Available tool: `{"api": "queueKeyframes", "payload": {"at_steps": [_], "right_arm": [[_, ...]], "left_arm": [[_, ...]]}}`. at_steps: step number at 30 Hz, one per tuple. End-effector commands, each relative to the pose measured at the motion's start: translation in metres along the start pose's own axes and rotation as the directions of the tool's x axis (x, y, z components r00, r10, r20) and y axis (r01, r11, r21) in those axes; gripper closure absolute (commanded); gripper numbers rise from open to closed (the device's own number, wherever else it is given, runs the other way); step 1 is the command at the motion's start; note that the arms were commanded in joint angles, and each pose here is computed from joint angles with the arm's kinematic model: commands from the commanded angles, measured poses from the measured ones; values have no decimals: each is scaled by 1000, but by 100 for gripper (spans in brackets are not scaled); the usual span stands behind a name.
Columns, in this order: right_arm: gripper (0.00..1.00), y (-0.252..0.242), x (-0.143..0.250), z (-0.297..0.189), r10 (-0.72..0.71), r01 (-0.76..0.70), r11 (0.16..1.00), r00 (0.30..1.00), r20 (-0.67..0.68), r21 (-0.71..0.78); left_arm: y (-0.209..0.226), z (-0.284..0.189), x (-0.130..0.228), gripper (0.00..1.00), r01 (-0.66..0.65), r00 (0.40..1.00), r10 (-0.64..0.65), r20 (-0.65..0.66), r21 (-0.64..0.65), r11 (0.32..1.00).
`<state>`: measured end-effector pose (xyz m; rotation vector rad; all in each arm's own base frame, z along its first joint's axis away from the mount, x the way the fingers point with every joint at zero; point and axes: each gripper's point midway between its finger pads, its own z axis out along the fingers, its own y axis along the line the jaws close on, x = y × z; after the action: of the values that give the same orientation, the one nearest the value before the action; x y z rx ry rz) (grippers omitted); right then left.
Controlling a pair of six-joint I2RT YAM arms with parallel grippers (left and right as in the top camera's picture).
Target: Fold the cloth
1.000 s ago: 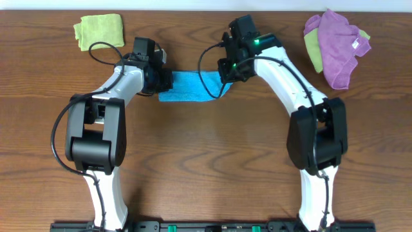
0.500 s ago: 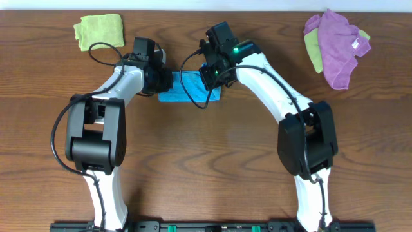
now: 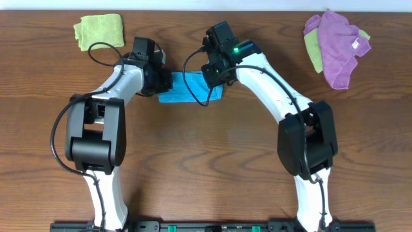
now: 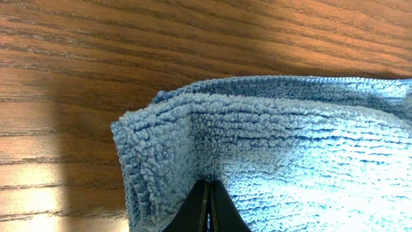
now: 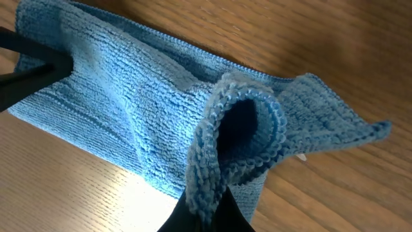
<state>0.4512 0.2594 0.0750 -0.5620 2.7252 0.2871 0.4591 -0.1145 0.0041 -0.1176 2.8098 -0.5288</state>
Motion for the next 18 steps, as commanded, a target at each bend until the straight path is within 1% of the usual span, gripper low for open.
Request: {"api": "queueKeyframes", "payload": {"at_steps": [1, 8, 13, 18], "right_arm": [[98, 21, -17, -24, -26, 27, 1000, 997, 71, -12], [98, 21, -17, -24, -27, 28, 1000, 997, 74, -5], [99, 21, -17, -24, -27, 28, 1000, 997, 74, -5], [98, 24, -19, -24, -32, 32, 999, 996, 79, -8]], "left_arm": [[6, 2, -4, 94, 15, 1000, -15, -15, -14, 1000], [1, -25, -34, 94, 0, 1000, 0, 18, -18, 1000], [9, -53, -64, 94, -1, 997, 4, 76, -42, 999], [22, -76, -82, 94, 24, 993, -18, 118, -47, 999]]}}
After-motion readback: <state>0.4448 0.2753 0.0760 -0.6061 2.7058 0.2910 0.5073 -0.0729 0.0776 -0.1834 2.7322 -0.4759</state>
